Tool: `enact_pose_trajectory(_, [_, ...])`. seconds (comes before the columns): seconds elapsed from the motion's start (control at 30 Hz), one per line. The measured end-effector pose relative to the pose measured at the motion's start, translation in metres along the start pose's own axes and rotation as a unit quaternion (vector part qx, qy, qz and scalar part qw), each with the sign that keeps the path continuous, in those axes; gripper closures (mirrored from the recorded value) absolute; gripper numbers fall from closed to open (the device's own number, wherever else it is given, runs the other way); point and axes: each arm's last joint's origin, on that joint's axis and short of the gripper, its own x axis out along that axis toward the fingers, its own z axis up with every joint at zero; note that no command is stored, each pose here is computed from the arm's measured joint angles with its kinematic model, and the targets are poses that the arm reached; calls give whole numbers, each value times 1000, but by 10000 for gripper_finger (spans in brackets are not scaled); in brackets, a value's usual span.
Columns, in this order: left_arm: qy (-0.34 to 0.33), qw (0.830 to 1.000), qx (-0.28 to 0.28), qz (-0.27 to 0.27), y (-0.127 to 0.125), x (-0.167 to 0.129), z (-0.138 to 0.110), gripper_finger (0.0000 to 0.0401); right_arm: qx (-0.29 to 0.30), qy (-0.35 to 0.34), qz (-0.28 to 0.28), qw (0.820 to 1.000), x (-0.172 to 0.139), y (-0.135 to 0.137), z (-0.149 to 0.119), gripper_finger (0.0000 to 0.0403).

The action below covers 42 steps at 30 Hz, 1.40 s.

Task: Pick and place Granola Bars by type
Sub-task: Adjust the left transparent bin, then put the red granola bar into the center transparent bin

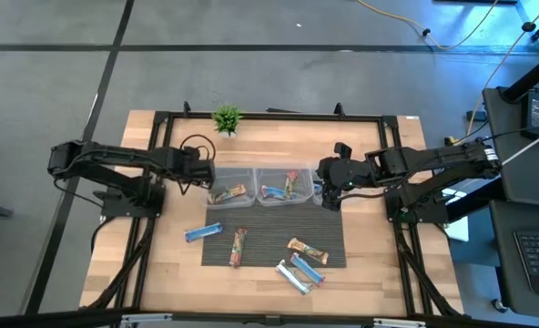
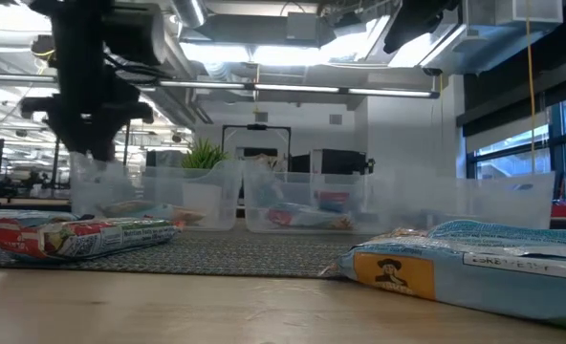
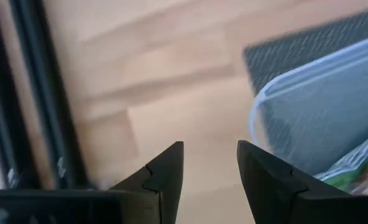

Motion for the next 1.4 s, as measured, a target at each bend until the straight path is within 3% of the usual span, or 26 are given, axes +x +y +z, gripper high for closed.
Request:
enact_pose_trajectory(0.43, [-33, 999, 39, 5, 15, 1, 33, 253, 0, 4, 16, 1000, 0, 1, 0, 253])
enact_pose_trajectory(0.57, [-63, 996, 59, -37, 10, -15, 36, 253, 16, 47, 20, 999, 0, 0, -8, 253])
enact_pose_trajectory(0.73, [-93, 982, 88, -138, -1, -33, 31, 253, 46, 122, 42, 991, -3, -1, -21, 253])
enact_pose_trajectory(0.83, [-102, 963, 136, -211, -11, -44, 25, 253, 32, 125, 81, 988, -2, 7, -21, 253])
enact_pose_trajectory(1.03, [-156, 900, 272, -302, -31, -63, 8, 254, 8, 100, 97, 990, 10, 23, -14, 253])
enact_pose_trajectory(1.27, [-198, 844, 336, -368, -49, -79, -13, 255, -7, 101, 140, 985, 33, 46, -9, 253])
enact_pose_trajectory(1.4, [-209, 824, 343, -400, -54, -87, -22, 253, 21, 130, 141, 981, 48, 53, -11, 253])
